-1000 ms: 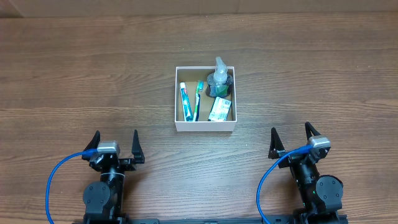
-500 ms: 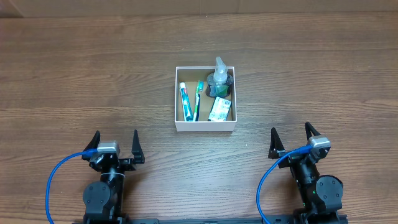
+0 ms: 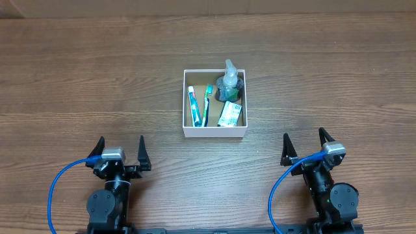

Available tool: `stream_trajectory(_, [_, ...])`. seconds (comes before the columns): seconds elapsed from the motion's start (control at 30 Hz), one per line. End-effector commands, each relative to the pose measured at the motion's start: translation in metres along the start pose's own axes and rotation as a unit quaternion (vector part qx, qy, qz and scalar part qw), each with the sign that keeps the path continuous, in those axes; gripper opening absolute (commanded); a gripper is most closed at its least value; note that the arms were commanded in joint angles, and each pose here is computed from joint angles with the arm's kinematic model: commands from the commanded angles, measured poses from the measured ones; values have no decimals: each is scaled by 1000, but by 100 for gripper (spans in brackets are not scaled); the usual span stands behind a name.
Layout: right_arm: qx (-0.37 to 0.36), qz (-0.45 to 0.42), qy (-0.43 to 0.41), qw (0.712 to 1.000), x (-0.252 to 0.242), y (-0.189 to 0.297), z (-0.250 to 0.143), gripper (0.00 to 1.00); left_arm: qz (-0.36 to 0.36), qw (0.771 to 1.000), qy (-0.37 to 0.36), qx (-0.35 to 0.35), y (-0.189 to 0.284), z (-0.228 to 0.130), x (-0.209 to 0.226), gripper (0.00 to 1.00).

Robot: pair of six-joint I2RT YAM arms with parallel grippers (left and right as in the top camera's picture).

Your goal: Pack container

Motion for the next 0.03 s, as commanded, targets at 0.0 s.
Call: stream_trajectory(0.0, [-3, -5, 2, 1000, -2, 0, -1, 100, 10, 1000, -6, -3, 0, 0, 4, 100])
Point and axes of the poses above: each gripper's point midway between its finger pads, its own y axis back along the fingers, its own x axis along the line the jaws close on, z = x × y, the point moved 1 cm from there along y, back along the fingers, and after that the axes turned 1 degree about y, right-handed, at the moved point
